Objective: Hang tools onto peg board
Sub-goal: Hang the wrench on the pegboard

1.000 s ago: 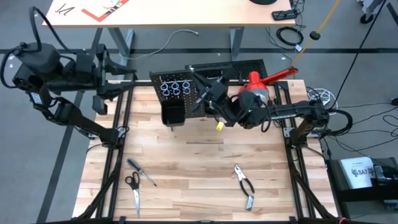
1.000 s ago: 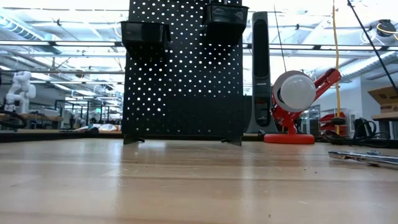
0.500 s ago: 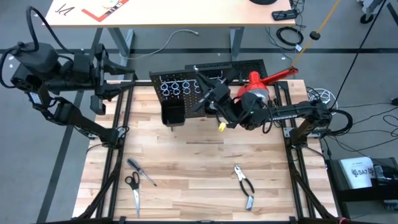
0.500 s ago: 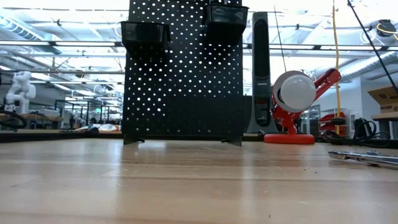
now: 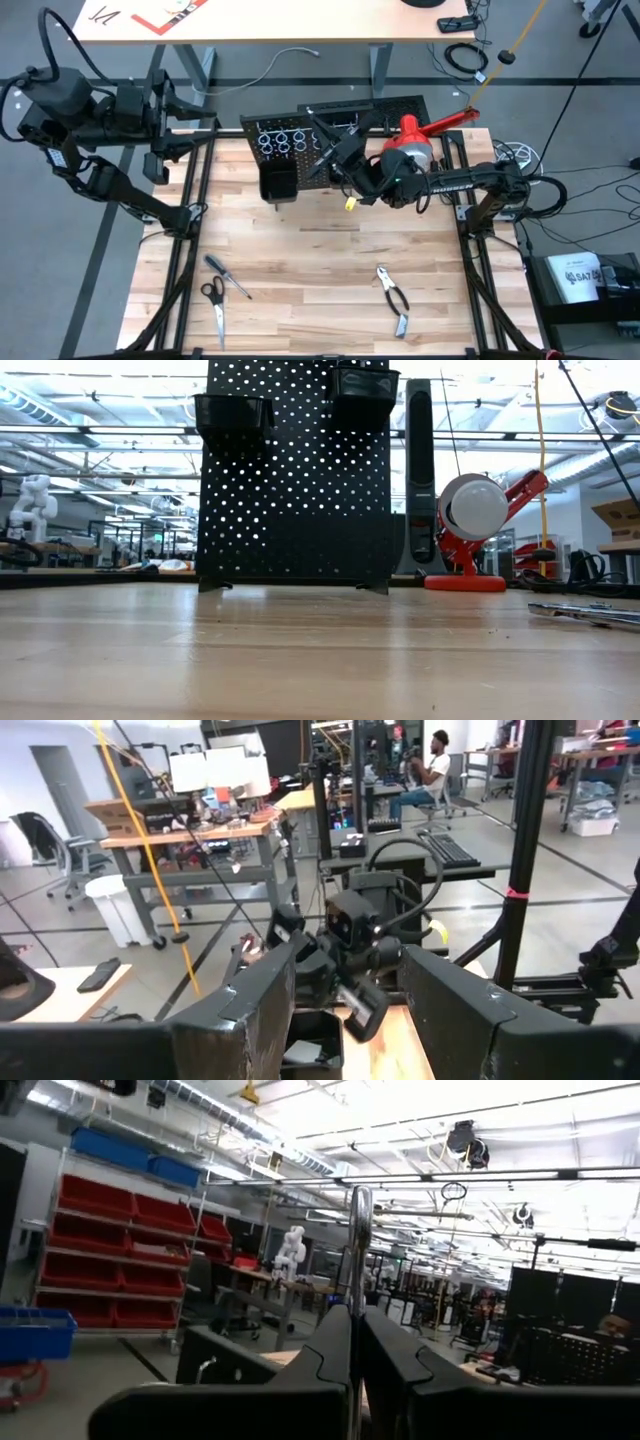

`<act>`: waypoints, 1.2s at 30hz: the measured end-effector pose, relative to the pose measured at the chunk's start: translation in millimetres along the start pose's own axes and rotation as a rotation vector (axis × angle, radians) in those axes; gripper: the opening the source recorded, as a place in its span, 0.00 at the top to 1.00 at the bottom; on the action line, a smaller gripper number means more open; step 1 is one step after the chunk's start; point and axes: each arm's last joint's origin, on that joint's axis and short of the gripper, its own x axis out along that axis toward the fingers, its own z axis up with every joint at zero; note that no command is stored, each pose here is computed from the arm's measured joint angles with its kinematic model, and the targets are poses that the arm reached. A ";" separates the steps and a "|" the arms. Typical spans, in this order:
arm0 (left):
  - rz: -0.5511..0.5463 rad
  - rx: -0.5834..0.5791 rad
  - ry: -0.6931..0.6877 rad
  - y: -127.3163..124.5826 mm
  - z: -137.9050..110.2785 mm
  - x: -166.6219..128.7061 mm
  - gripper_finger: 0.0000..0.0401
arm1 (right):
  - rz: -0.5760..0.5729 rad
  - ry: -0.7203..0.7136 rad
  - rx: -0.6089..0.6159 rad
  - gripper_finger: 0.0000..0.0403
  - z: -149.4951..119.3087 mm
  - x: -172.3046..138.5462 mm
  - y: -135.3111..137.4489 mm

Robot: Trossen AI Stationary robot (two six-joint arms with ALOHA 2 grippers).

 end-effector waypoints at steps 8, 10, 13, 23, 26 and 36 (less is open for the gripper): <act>-0.001 0.002 0.000 0.0 0.0 0.0 0.52 | -0.029 0.026 -0.073 0.99 -4.7 1.1 1.1; -0.001 0.006 0.000 0.0 0.0 0.0 0.52 | -0.034 0.032 -0.083 0.99 -5.0 0.8 1.4; -0.001 0.006 -0.001 0.1 0.1 -0.5 0.52 | -0.029 0.052 -0.088 0.99 -7.3 0.9 2.4; 0.003 -0.012 -0.109 3.6 8.9 -17.3 0.52 | -0.028 0.076 -0.126 0.99 -21.6 -4.2 4.7; -0.016 -0.013 -0.131 4.5 9.8 -26.4 0.52 | -0.023 0.082 -0.130 0.99 -25.2 -5.7 5.3; -0.014 0.007 -0.185 8.8 10.7 -53.1 0.52 | -0.035 0.089 -0.139 0.99 -27.2 -8.8 6.3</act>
